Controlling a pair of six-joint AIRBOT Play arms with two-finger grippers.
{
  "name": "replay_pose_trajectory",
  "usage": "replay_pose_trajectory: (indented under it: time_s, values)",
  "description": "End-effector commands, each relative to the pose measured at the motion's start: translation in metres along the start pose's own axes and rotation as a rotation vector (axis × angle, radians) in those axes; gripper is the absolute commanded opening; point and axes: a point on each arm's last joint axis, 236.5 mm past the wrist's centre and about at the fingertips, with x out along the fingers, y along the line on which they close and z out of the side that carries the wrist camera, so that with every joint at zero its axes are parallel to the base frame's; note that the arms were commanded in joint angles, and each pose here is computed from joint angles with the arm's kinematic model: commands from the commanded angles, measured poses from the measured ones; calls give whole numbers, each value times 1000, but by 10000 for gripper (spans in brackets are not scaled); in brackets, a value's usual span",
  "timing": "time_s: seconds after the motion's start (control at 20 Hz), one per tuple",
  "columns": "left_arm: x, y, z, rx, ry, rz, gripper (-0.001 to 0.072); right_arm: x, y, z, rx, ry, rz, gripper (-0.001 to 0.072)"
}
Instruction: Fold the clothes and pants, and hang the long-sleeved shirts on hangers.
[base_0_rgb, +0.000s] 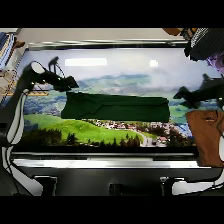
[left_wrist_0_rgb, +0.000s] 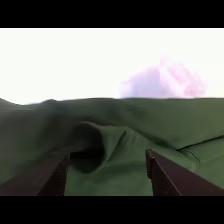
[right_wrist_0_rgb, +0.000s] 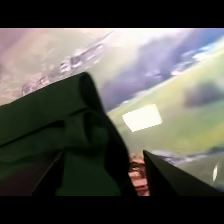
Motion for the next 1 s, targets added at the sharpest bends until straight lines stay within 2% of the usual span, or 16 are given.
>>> replay_pose_trajectory:
  time_s: [0.0, 0.05, 0.15, 0.2, 0.25, 0.6, 0.95]
  values:
    - [-66, 7, 24, 103, -95, 148, 555, -25, -22, 5, 106, 41, 69, 634]
    - [-84, 2, 28, 117, -123, 168, 555, -18, -20, -1, 106, 84, 116, 672]
    - [-116, -9, 31, 143, -176, 200, 569, 3, -10, -20, 63, 197, 209, 672]
    - [-129, -15, 30, 160, -193, 213, 691, 12, -4, -28, 50, 240, 257, 673]
    - [-141, -21, 29, 170, -211, 223, 699, 21, -2, -31, 49, 262, 285, 675]
    - [-157, -41, 23, 183, -228, 210, 698, 46, -8, -41, 44, 312, 309, 673]
    - [-154, -41, 22, 179, -224, 209, 698, 76, 14, -60, -44, 349, 250, 661]
